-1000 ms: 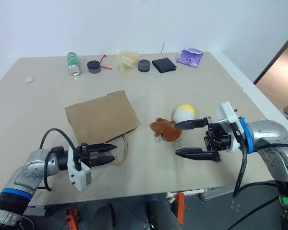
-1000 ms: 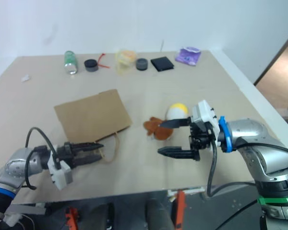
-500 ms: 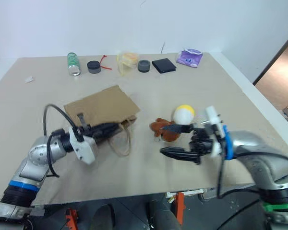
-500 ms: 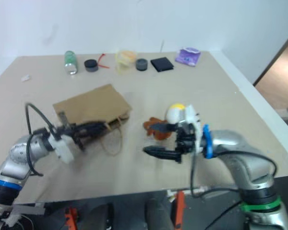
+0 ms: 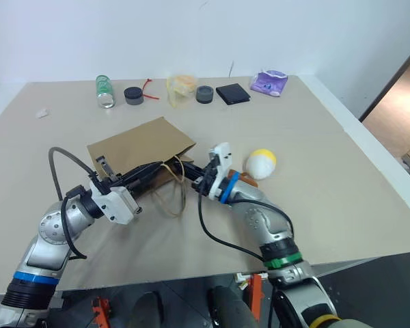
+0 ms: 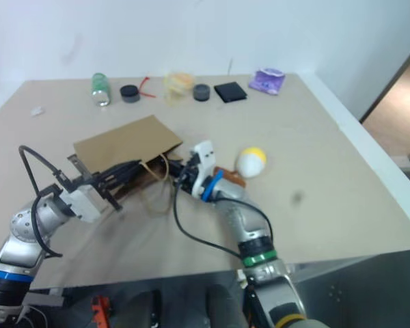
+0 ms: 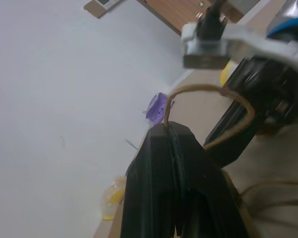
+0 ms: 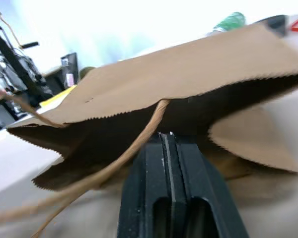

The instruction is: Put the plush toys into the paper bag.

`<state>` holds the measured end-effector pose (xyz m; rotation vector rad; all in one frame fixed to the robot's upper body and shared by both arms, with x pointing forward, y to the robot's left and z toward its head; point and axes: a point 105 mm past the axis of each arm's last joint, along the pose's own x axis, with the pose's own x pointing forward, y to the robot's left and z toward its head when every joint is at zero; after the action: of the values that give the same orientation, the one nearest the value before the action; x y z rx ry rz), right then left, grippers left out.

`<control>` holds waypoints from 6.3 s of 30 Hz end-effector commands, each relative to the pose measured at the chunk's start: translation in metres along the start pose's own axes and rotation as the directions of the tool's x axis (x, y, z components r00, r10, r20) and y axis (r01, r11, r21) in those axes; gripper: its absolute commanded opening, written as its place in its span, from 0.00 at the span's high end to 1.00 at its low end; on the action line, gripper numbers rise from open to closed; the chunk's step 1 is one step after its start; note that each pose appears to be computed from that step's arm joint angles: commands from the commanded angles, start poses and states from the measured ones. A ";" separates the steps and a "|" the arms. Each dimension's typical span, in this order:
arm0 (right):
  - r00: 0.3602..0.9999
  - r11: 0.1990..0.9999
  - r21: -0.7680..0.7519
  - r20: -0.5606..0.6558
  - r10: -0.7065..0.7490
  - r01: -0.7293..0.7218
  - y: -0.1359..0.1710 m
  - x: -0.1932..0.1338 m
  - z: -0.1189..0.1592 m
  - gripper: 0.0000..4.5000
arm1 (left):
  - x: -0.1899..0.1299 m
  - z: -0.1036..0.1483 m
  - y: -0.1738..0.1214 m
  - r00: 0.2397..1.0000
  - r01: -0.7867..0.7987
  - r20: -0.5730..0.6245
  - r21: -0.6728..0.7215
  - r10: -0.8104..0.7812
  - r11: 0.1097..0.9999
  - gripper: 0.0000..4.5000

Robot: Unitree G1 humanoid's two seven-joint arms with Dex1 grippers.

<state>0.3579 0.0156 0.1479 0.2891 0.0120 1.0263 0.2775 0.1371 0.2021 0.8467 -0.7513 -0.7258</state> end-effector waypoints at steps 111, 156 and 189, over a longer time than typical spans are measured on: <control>0.966 0.958 -0.184 -0.175 0.189 -0.221 0.045 0.037 0.044 0.23 | 0.002 0.030 0.062 0.939 -0.344 0.036 0.028 0.343 0.938 1.00; 0.992 1.000 -0.019 -0.122 0.016 -0.018 -0.023 -0.043 0.112 1.00 | -0.031 0.014 0.078 0.897 -0.427 -0.101 0.047 0.430 0.903 1.00; 0.979 0.983 -0.052 -0.115 0.169 -0.176 0.087 0.104 0.039 1.00 | -0.027 0.014 0.077 0.890 -0.442 -0.103 0.047 0.444 0.896 1.00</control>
<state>0.3747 0.1008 0.1982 0.1261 0.1325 1.0925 0.2776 0.1909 0.2552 0.6913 -0.7688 -0.2750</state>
